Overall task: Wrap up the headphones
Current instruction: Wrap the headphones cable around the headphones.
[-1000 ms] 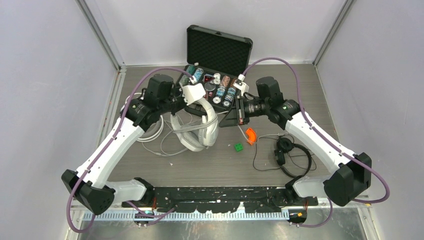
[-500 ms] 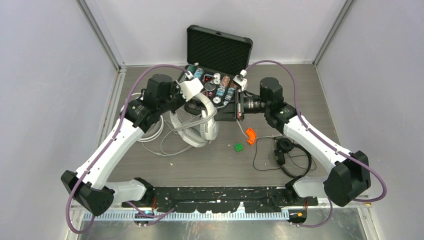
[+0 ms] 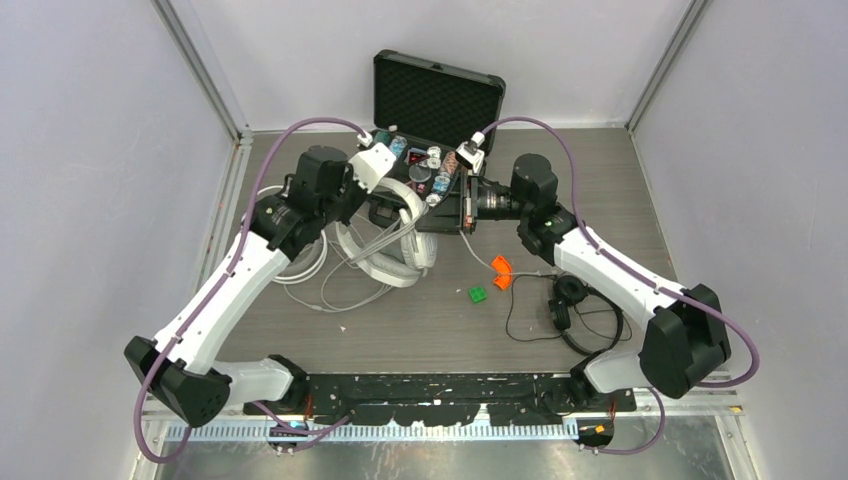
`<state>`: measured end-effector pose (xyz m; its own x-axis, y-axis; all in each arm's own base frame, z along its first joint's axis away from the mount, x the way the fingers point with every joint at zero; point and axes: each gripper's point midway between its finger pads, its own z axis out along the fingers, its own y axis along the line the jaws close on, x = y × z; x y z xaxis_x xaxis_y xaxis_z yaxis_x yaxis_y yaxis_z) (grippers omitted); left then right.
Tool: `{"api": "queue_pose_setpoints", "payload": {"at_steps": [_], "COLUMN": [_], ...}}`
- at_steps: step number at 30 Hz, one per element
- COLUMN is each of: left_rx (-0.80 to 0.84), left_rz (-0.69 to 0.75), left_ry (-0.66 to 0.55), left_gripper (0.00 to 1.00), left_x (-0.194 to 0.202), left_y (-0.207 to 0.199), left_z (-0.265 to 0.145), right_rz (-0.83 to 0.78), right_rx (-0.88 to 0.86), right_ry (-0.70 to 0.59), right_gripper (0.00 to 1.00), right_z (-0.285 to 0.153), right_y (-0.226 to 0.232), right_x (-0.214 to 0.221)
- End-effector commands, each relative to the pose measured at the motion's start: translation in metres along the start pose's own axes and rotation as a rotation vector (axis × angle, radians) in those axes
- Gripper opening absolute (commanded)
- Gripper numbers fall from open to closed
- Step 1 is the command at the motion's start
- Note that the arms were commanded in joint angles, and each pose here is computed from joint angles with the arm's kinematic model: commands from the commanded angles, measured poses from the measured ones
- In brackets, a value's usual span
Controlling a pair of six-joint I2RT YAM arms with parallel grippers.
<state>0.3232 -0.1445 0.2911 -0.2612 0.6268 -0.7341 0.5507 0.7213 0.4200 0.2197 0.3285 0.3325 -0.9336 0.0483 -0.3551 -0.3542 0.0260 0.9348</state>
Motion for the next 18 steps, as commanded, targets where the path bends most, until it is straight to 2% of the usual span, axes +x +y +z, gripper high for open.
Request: {"api": "queue_pose_setpoints", "payload": {"at_steps": [1, 6, 11, 18], "left_rx": [-0.142, -0.203, -0.220, -0.201], "left_rz": [-0.123, -0.247, -0.373, -0.527], "left_ry": [0.041, -0.001, -0.059, -0.056], "left_gripper": [0.00, 0.00, 0.00, 0.00], "left_x": [-0.001, -0.013, -0.026, -0.031], "left_y": [0.029, 0.037, 0.039, 0.030], "left_z": [-0.008, -0.007, -0.004, 0.009], "right_rz": [-0.153, -0.191, -0.240, -0.270], "right_rx": [-0.130, -0.122, -0.018, 0.041], "right_ry": [0.001, -0.006, -0.020, -0.056], "right_gripper": [0.16, 0.19, 0.20, 0.23], "right_z": [0.003, 0.008, 0.012, 0.012], "right_y": [0.047, 0.047, 0.029, 0.020], "right_x": [-0.008, -0.015, -0.025, -0.032]}}
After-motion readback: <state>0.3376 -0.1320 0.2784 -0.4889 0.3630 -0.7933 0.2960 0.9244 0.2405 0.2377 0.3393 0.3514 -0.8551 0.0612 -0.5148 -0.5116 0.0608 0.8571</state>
